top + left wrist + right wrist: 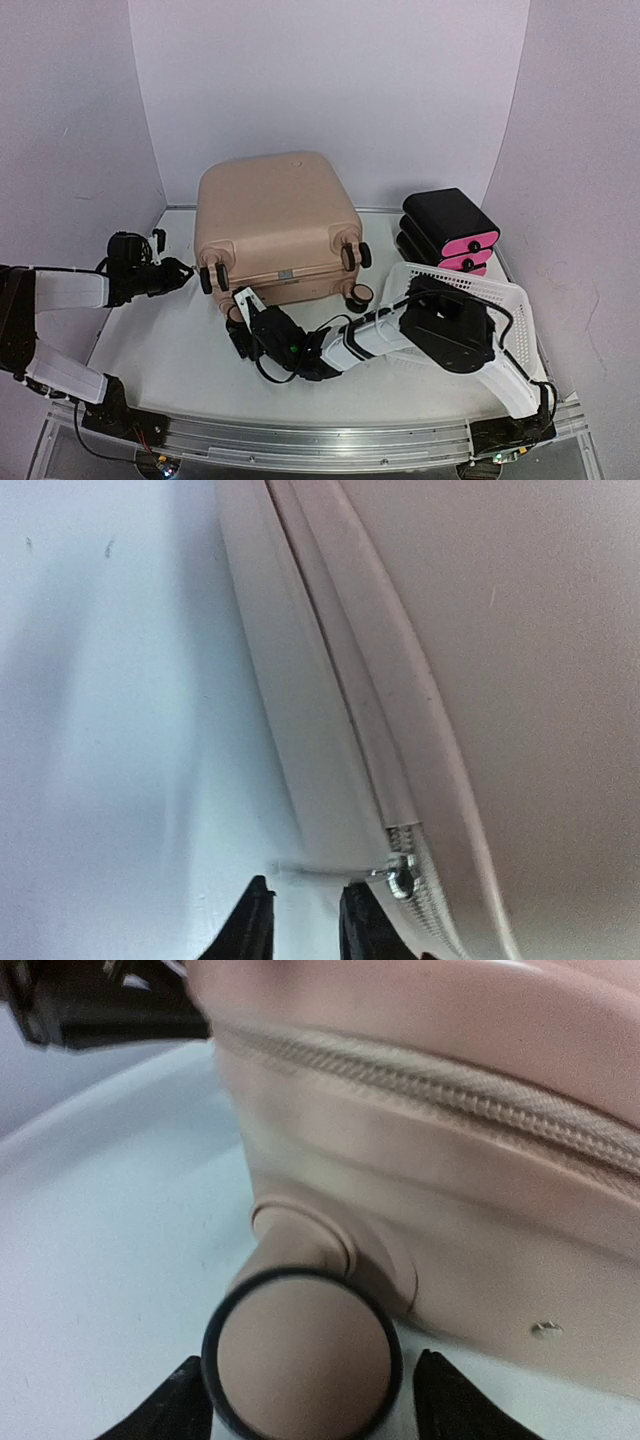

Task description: Open, take out, and arrange the luggage

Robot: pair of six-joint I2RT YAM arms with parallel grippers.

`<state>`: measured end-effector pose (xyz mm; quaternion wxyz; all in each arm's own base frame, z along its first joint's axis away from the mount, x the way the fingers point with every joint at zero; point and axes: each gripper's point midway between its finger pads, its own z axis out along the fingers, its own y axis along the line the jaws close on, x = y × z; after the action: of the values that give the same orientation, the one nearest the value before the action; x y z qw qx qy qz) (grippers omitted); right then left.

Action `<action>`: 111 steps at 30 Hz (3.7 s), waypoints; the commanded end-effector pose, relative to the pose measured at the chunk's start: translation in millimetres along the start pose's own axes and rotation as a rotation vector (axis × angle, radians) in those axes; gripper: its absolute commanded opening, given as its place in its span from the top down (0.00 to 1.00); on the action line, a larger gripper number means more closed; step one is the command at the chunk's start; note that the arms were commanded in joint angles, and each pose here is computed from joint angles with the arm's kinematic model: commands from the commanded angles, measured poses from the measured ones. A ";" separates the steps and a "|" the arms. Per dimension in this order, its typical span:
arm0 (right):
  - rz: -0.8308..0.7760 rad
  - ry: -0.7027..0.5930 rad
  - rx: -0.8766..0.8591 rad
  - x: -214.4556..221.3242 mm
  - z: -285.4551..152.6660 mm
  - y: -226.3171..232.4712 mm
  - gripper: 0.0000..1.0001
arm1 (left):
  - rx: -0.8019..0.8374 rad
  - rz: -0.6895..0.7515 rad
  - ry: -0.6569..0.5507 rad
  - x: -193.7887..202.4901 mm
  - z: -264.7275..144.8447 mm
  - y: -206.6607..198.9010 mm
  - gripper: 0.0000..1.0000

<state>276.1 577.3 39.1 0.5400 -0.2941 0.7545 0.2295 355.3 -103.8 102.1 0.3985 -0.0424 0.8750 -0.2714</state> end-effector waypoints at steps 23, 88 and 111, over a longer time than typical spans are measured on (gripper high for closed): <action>0.512 0.488 0.052 -145.3 -197.7 -232.5 0.02 | 0.382 0.144 -0.063 -68.5 -146.7 -159.8 0.36; 0.357 0.185 0.403 -182.5 -28.2 -359.1 0.02 | 0.117 -0.254 0.156 24.1 -118.2 -129.8 0.17; 0.519 0.134 -0.223 -145.7 80.8 -316.2 0.02 | -0.350 -0.086 0.369 96.3 -66.1 -63.9 0.17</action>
<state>636.2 356.1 125.9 0.4300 -0.0566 0.8536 0.2886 214.5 -152.5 91.8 0.1726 -0.0961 0.9707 -0.1366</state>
